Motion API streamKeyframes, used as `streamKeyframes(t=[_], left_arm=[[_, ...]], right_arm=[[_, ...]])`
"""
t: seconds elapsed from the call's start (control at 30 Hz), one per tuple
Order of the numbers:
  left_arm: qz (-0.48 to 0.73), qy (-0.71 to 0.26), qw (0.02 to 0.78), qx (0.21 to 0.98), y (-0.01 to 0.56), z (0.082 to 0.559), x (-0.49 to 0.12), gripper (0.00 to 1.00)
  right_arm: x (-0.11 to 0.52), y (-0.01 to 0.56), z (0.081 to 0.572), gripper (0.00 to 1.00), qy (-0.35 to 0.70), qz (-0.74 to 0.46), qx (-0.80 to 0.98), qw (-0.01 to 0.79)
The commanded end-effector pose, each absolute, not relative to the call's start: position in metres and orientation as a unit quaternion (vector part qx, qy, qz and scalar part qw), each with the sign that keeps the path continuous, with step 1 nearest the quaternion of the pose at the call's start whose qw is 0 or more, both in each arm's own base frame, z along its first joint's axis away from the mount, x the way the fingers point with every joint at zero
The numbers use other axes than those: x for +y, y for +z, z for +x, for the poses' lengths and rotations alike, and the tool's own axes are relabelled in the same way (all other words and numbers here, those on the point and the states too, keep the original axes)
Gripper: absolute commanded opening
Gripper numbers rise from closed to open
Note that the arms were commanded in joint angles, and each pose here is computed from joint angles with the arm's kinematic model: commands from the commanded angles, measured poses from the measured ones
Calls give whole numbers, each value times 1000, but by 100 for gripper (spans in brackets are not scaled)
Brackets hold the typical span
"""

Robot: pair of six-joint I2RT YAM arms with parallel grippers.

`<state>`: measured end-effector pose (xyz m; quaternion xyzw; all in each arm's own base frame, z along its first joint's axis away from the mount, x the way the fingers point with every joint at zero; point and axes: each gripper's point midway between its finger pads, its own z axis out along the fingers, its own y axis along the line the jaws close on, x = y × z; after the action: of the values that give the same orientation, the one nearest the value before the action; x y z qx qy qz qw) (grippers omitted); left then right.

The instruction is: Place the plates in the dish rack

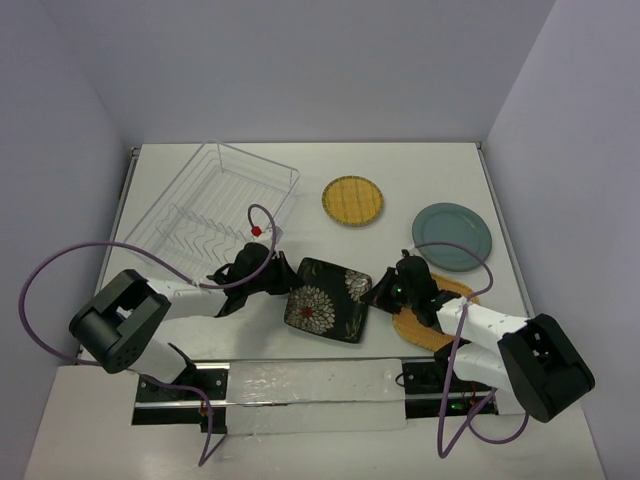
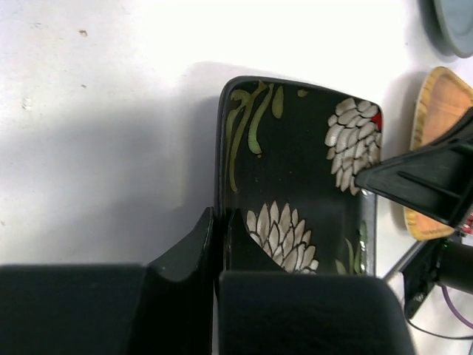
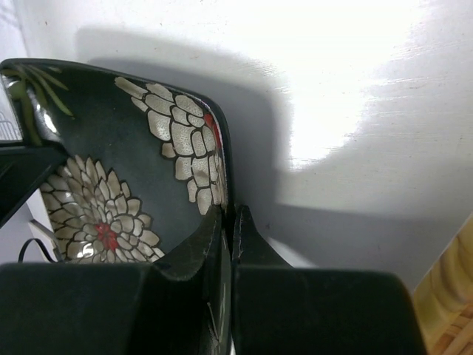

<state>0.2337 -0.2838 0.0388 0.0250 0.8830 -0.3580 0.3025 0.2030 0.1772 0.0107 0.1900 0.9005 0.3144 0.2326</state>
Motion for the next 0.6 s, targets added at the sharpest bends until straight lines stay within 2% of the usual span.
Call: streamKeyframes(t=[0.0,0.13,0.23,0.37,0.57], left_arm=[[140,-453,226,851,68,175,-320,9],[165,-472,233,834,82,168,-328,20],[181,-464,224,838,77,162,-336,24],[193,-462,195,843,65,154,-348,20],[206,-529,191,801,93,144,-364,16]], right_arm=[[157,-20,193,0,254,201,918,229],[163,-9,197,0,280,190,908,249],[168,3,201,0,305,180,896,268],[174,13,204,0,332,174,883,283],[179,11,201,0,351,174,877,277]])
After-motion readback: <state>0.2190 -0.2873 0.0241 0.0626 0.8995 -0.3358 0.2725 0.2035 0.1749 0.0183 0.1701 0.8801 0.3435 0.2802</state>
